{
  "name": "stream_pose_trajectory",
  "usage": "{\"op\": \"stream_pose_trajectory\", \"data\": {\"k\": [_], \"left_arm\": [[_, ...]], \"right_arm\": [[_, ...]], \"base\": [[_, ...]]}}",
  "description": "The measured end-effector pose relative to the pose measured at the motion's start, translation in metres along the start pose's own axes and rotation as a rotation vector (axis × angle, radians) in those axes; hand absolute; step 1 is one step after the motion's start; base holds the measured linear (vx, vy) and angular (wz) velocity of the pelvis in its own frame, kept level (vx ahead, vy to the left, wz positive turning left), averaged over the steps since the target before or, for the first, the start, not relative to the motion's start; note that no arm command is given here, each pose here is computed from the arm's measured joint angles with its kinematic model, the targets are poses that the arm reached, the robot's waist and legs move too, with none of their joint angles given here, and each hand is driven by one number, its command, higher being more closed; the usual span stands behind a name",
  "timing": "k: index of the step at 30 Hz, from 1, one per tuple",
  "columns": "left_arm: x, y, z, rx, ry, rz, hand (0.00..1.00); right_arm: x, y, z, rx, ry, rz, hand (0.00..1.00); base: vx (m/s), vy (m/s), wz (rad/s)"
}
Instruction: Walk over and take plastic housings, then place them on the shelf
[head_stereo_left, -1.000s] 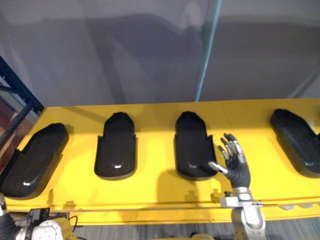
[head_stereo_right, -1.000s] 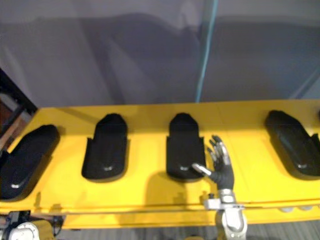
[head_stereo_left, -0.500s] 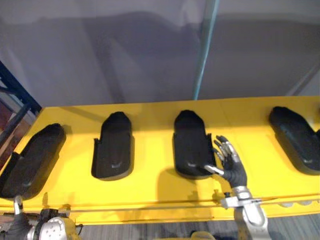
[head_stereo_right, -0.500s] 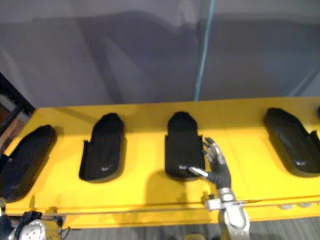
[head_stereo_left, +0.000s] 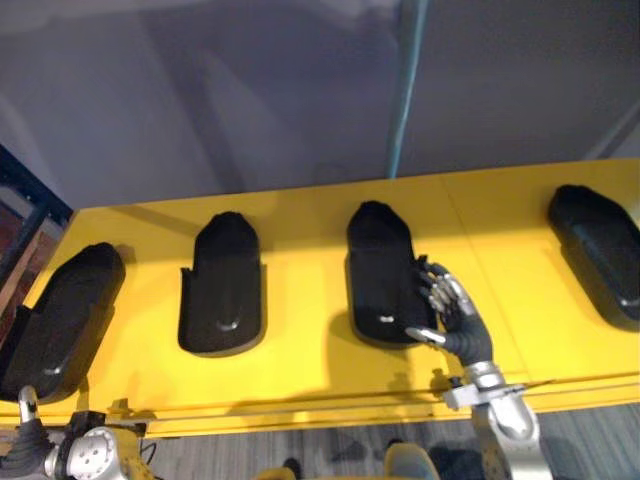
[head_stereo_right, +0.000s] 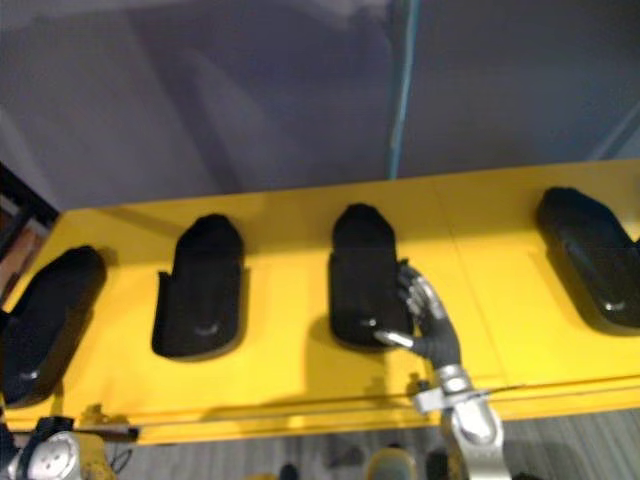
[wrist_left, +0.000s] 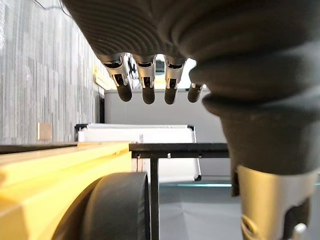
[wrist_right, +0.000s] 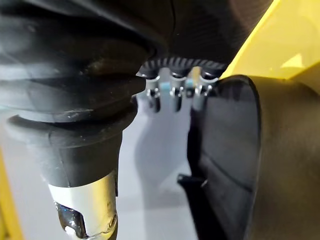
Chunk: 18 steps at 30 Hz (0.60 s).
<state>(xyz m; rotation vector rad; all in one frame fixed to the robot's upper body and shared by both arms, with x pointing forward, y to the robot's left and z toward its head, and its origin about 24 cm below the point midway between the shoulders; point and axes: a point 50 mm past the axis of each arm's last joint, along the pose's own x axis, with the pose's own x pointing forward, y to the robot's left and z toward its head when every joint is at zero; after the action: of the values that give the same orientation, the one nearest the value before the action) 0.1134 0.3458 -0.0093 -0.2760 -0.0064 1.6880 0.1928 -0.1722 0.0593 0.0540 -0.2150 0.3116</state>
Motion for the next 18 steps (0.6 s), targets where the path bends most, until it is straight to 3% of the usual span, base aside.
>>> {"op": "stream_pose_trajectory", "data": {"k": [6, 18], "left_arm": [[-0.007, -0.025, 0.004, -0.026, -0.013, -0.102, 0.00], [-0.004, -0.032, 0.000, 0.040, -0.051, -0.229, 0.00]], "right_arm": [[0.023, 0.042, 0.009, 0.037, -0.119, 0.237, 0.00], [0.054, 0.066, 0.045, 0.000, -0.352, 0.391, 0.00]], "base": [[0.01, -0.012, 0.47], [0.00, -0.004, 0.16]]}}
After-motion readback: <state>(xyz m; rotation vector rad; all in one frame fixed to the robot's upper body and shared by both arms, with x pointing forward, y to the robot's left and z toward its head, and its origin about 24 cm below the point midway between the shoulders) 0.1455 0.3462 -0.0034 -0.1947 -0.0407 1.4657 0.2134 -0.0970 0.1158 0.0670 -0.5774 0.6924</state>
